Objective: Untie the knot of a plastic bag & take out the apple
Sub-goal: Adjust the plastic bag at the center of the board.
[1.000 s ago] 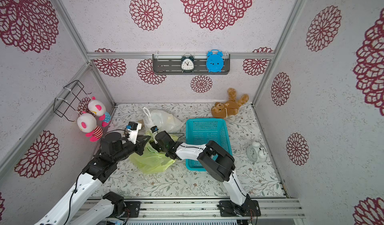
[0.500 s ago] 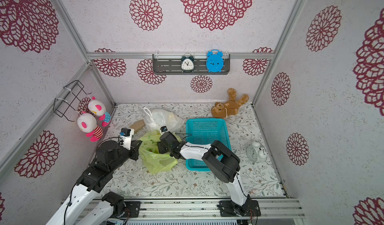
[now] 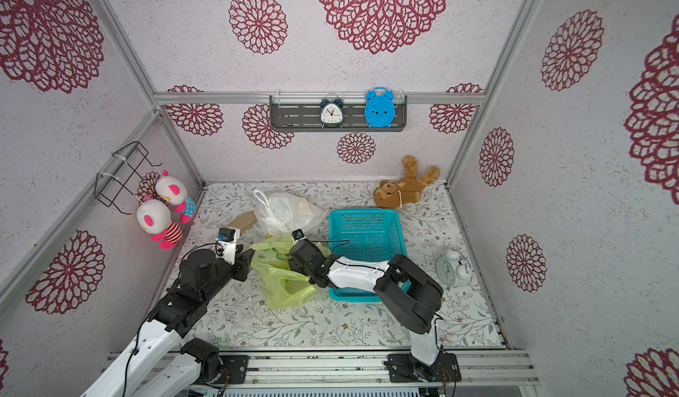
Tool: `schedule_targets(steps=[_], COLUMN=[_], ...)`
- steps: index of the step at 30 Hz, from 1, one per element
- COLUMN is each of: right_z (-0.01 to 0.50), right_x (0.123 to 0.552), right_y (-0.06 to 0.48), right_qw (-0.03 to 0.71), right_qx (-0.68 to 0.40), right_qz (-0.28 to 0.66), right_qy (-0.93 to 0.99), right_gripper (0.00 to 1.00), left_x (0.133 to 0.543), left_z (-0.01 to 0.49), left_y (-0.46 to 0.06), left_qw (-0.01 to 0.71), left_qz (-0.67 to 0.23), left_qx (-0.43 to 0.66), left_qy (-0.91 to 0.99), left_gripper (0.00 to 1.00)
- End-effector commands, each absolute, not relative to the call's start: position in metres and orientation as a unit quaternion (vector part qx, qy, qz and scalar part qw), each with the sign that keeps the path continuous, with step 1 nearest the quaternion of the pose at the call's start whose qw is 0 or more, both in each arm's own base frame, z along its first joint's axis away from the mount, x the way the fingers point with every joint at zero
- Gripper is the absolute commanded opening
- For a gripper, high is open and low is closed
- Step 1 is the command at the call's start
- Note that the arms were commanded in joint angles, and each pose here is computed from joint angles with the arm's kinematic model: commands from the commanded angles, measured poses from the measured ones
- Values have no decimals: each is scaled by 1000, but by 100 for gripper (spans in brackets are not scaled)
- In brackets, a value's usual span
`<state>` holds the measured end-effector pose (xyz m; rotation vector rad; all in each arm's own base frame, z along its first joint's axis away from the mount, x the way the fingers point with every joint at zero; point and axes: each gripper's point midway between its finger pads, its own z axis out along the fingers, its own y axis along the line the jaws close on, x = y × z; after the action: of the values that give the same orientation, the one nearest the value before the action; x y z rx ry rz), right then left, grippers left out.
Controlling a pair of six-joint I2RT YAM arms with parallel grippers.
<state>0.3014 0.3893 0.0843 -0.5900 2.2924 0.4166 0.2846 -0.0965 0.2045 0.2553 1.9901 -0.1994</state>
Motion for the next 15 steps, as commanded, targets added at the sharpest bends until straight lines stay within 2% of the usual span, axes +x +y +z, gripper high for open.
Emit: schedule_targets(steps=[1, 2, 5, 8, 13, 15], right_z=[111, 117, 137, 146, 143, 142], right_x=[298, 296, 297, 300, 307, 309], right_y=[404, 408, 416, 421, 429, 432], right_qw=[371, 371, 379, 381, 375, 371], right_qx=[-245, -246, -233, -220, -204, -200], right_qz=[203, 215, 237, 244, 242, 243], right_qy=[872, 869, 864, 864, 871, 874], right_gripper=[67, 67, 67, 68, 68, 68], left_x=[297, 294, 275, 245, 218, 211], left_z=[229, 239, 274, 288, 291, 288], left_y=[-106, -111, -142, -168, -139, -141], left_qw=[557, 551, 555, 566, 596, 588], left_qz=[-126, -149, -219, -242, -186, -195], left_qx=[80, 74, 97, 133, 76, 81], left_qy=[817, 817, 796, 777, 777, 781], left_gripper=[83, 98, 97, 97, 97, 97])
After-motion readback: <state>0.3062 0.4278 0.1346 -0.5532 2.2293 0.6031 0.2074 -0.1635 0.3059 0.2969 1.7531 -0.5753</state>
